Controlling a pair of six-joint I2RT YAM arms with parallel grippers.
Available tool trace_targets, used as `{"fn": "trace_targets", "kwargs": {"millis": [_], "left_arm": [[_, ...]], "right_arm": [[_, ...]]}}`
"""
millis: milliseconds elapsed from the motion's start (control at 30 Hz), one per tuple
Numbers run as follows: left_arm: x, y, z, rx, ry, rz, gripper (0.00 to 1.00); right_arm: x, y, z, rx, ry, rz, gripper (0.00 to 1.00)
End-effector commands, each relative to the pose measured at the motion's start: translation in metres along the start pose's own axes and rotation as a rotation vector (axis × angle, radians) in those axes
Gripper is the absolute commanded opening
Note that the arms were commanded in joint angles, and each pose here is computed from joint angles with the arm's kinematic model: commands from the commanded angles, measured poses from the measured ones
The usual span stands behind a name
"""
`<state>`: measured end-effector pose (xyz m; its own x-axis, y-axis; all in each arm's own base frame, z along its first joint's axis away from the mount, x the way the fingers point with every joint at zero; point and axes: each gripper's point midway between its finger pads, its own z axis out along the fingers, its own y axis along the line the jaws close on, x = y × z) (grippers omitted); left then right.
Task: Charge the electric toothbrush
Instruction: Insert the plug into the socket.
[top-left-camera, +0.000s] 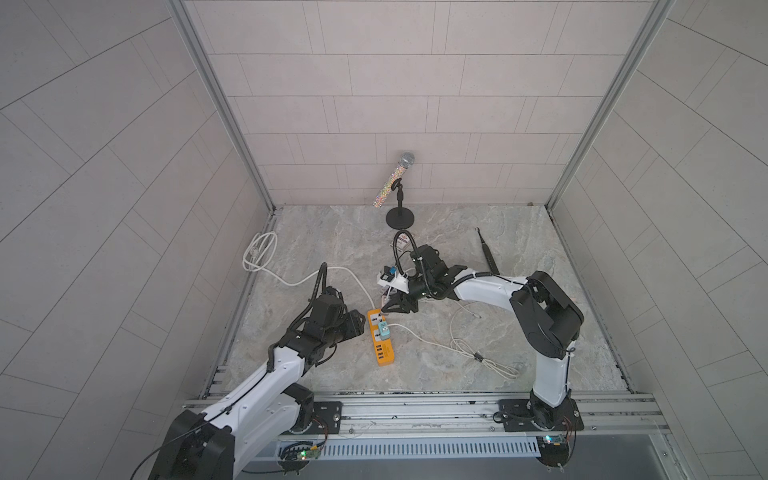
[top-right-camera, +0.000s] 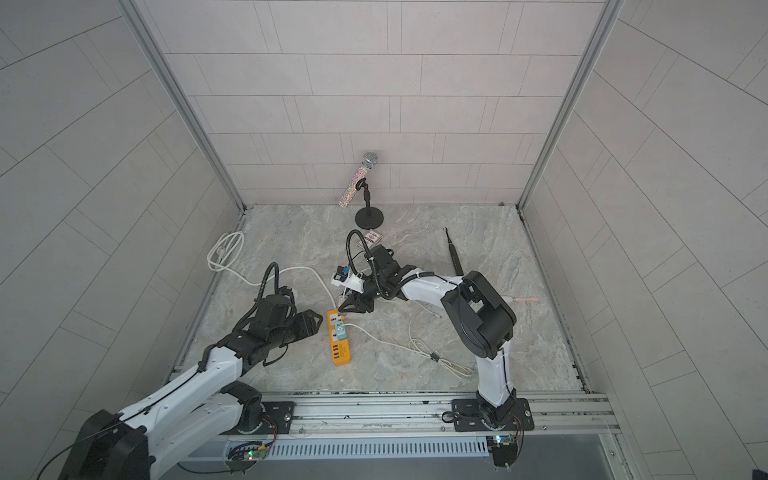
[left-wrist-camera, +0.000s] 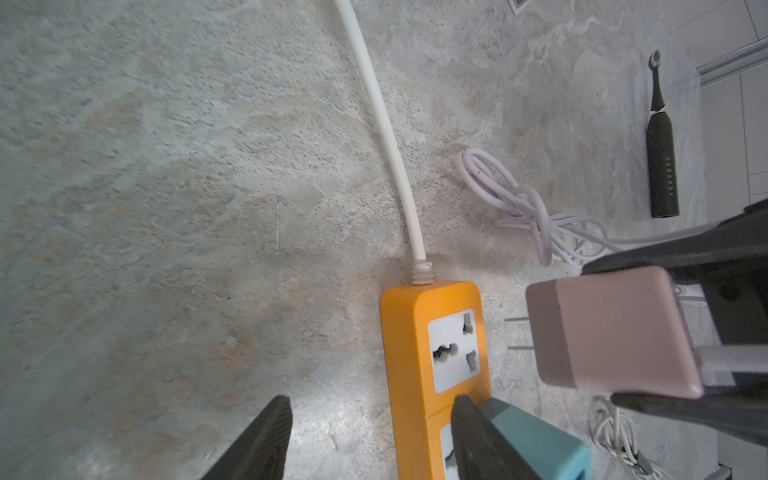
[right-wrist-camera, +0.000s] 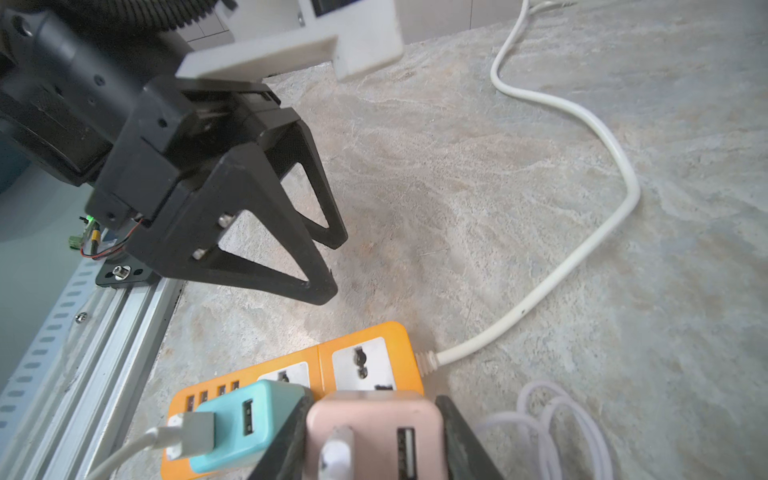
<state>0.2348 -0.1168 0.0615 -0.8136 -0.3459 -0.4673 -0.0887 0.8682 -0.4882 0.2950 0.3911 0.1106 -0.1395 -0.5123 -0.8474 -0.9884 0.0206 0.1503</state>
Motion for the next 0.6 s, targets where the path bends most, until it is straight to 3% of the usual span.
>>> {"fn": "trace_targets", "kwargs": {"millis": [0,567], "left_arm": [[-0.013,0.001,-0.009,-0.032,-0.039,0.028,0.66],[-0.028,0.000,-0.030,-0.066,-0.085,0.043,0.70]], "right_arm": [[-0.006,0.005,0.002,-0.049,-0.006,-0.100,0.27],[0.004,0.027,0.016,-0.172,0.081,-0.177,0.24]]}}
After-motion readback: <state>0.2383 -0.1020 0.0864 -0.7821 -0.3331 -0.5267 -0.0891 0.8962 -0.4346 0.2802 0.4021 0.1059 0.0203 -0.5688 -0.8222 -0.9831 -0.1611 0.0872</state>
